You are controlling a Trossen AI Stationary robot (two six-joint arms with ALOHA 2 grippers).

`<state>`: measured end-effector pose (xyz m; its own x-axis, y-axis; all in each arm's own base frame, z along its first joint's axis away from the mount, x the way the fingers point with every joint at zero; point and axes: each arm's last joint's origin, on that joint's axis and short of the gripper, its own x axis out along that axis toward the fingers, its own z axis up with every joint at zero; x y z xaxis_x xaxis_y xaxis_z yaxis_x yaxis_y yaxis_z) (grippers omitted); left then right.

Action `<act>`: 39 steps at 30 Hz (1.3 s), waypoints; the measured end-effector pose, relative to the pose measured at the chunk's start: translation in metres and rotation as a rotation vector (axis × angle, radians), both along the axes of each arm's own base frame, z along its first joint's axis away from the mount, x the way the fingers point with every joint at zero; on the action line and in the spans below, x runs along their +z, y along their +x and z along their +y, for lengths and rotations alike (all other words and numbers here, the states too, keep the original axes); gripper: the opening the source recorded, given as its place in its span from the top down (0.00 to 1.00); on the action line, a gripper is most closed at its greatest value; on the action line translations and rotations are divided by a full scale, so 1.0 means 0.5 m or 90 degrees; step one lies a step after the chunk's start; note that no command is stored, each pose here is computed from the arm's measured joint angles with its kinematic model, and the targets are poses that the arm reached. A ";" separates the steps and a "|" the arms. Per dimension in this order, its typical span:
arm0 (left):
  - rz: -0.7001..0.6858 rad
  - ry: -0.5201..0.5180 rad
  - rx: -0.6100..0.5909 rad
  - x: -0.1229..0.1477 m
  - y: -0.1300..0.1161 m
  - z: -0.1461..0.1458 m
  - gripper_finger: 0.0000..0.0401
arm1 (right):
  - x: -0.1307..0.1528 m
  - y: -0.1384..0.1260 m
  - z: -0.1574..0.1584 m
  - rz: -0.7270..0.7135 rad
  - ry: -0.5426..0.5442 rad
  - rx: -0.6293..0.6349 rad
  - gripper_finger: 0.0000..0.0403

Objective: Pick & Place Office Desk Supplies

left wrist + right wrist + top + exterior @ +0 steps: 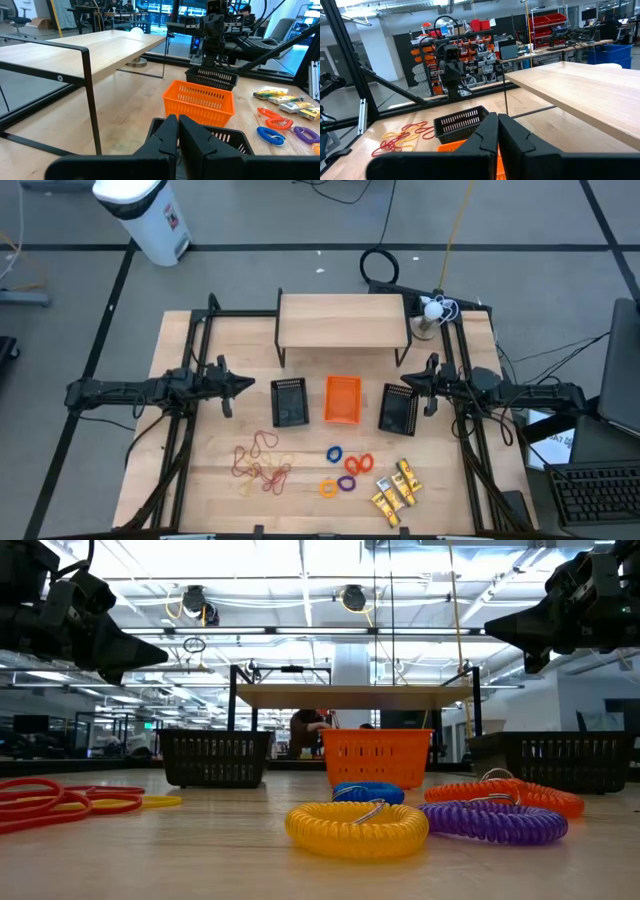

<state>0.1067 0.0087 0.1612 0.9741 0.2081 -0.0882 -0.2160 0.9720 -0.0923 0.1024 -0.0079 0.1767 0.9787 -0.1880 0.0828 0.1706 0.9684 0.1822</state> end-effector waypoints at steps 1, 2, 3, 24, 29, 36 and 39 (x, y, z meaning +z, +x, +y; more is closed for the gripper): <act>0.000 -0.001 0.000 0.000 0.000 0.000 0.95 | 0.000 0.000 0.000 0.000 0.000 0.000 1.00; -0.001 -0.003 0.000 0.000 0.000 0.000 0.95 | 0.000 0.000 0.000 0.000 0.000 0.000 1.00; -0.001 -0.003 0.000 0.000 0.000 0.000 0.95 | 0.000 0.000 0.000 0.000 0.000 0.000 1.00; -0.081 -0.172 -0.007 0.014 0.001 -0.001 0.95 | 0.013 -0.002 0.000 -0.044 -0.002 0.000 1.00; -0.066 -0.191 0.003 0.009 0.003 -0.001 0.95 | 0.016 -0.002 0.000 -0.054 -0.002 0.000 1.00; -0.028 -0.155 0.078 -0.003 0.008 0.006 0.95 | 0.017 -0.002 0.000 -0.056 -0.002 0.000 1.00; -0.014 -0.140 0.074 -0.006 0.011 0.006 0.95 | 0.010 -0.001 0.000 -0.029 -0.026 -0.003 1.00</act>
